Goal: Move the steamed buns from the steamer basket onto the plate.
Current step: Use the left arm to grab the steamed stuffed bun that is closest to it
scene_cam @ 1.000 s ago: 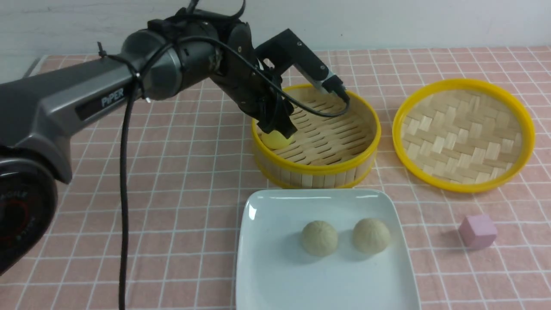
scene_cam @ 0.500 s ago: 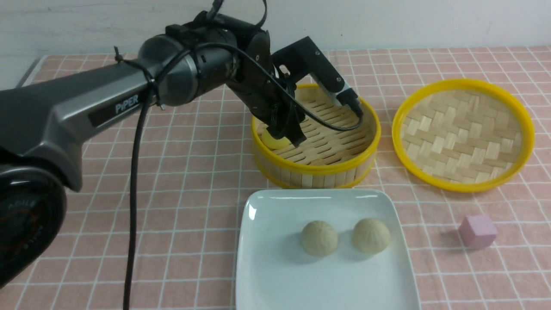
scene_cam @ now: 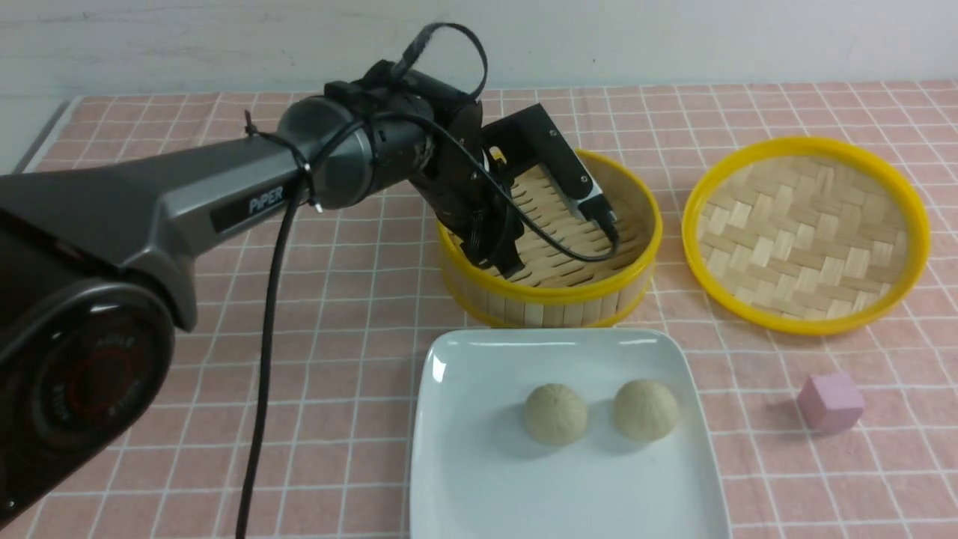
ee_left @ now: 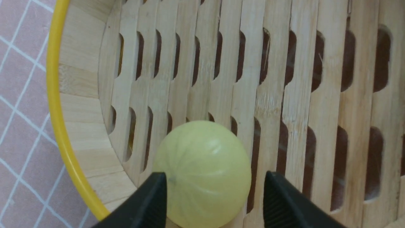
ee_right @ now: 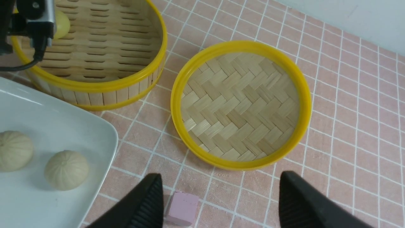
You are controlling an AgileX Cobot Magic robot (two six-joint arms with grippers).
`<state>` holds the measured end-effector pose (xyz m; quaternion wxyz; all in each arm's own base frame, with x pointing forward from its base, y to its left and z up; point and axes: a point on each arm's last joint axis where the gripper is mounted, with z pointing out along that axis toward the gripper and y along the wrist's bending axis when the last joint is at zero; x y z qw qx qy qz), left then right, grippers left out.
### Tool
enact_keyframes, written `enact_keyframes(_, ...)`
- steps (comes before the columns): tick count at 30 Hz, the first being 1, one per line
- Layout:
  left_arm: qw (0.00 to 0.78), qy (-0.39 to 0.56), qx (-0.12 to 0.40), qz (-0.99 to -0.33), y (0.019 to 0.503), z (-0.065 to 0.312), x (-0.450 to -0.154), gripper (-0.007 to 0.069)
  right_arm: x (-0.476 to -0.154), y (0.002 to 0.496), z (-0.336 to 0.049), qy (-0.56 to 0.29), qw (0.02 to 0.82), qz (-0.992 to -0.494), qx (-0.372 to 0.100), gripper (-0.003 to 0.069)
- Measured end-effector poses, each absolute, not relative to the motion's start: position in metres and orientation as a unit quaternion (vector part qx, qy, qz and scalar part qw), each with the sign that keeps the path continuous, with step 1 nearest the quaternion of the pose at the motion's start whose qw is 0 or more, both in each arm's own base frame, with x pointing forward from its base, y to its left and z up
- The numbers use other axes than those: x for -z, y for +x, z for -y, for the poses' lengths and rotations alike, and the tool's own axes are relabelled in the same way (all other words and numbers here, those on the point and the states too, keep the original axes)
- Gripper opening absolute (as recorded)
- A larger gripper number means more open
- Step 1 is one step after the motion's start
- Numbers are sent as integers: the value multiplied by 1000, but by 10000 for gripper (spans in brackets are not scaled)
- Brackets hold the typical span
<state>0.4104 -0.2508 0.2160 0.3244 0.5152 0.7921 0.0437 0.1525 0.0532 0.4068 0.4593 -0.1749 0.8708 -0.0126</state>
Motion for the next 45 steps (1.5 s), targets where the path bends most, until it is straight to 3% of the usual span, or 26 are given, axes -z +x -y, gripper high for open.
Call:
enact_keyframes(10,334,504,-58,-794,416,251,-207,384,-407,152,-53,-175,459,-871,13,474)
enact_keyframes(15,352,488,-75,-795,420,249,-210,295,-407,152,-53,-175,459,-871,13,474)
enact_keyframes(21,362,490,-94,-787,423,247,-212,105,-407,152,-53,-175,459,-871,13,474)
enact_keyframes(25,367,489,-94,-786,424,248,-213,28,-407,152,-53,-175,459,-871,13,474)
enact_keyframes(40,359,483,-94,-793,423,246,-213,18,-407,152,-53,-175,459,-871,13,452)
enact_keyframes(45,374,457,-89,-802,416,241,-239,18,-407,153,-53,-175,460,-871,12,445)
